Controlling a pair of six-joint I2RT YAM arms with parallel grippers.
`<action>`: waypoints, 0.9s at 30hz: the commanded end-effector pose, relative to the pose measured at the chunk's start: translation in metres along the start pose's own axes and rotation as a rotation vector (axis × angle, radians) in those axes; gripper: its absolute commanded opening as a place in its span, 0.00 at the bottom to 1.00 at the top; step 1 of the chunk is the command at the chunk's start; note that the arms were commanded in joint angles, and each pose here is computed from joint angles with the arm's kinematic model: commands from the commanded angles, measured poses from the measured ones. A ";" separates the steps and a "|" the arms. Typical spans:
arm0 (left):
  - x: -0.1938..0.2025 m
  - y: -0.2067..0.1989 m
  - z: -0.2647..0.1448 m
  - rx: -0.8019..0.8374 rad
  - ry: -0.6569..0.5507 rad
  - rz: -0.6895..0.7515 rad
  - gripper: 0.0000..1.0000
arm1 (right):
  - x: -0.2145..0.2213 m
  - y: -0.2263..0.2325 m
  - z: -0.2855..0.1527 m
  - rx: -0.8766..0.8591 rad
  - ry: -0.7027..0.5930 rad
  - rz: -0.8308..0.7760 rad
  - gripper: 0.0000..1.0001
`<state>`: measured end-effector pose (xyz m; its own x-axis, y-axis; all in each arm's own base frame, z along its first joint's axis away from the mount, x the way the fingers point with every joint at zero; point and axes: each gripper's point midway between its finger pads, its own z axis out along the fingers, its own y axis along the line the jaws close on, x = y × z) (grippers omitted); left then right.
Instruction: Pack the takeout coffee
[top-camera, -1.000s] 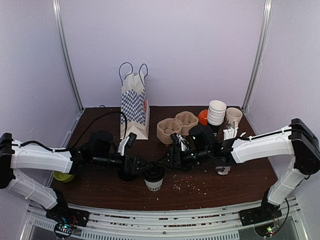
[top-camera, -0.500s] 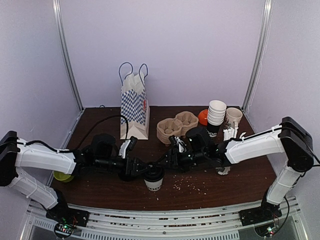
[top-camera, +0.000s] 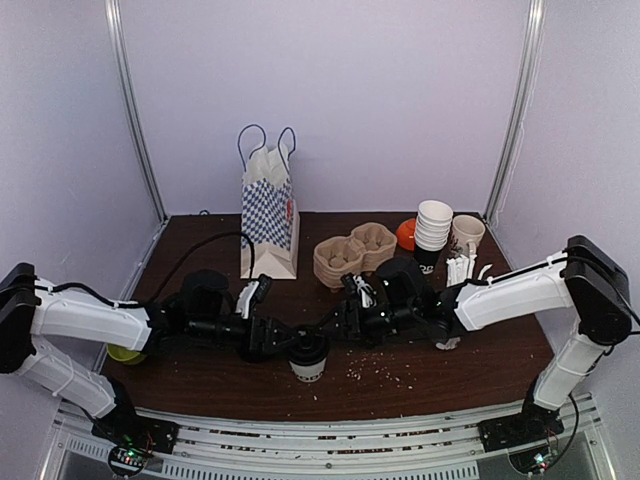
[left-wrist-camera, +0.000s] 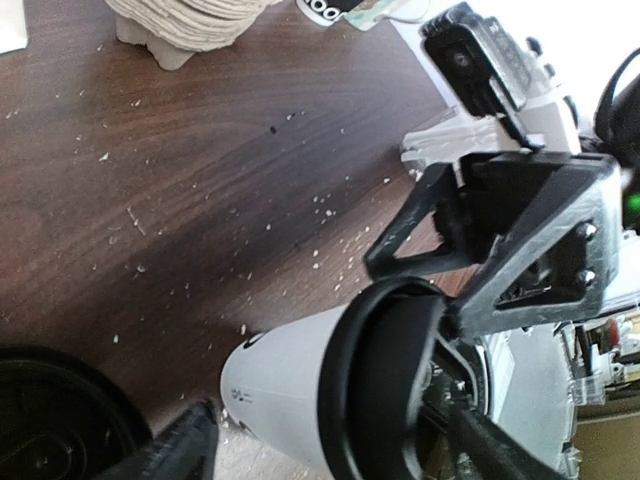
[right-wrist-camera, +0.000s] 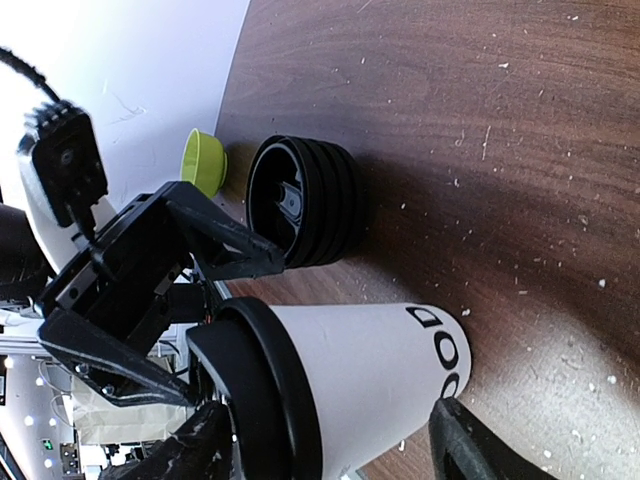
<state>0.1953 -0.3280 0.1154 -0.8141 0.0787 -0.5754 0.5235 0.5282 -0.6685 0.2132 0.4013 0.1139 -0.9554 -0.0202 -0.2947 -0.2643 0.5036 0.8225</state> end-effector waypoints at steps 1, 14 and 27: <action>-0.011 -0.008 -0.010 -0.024 -0.005 0.030 0.85 | -0.006 0.029 -0.015 -0.025 -0.003 -0.055 0.70; 0.001 -0.004 -0.008 -0.013 0.031 0.003 0.80 | 0.025 0.018 -0.007 -0.001 0.069 -0.042 0.73; 0.023 0.012 -0.002 -0.036 0.083 -0.014 0.60 | 0.044 -0.016 0.002 0.060 0.102 0.018 0.57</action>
<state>0.1874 -0.3241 0.1163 -0.8256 0.1133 -0.5527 0.5202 0.5322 -0.6680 0.1831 0.4031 0.1142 -0.9569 -0.0928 -0.2752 -0.2835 0.5048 0.8153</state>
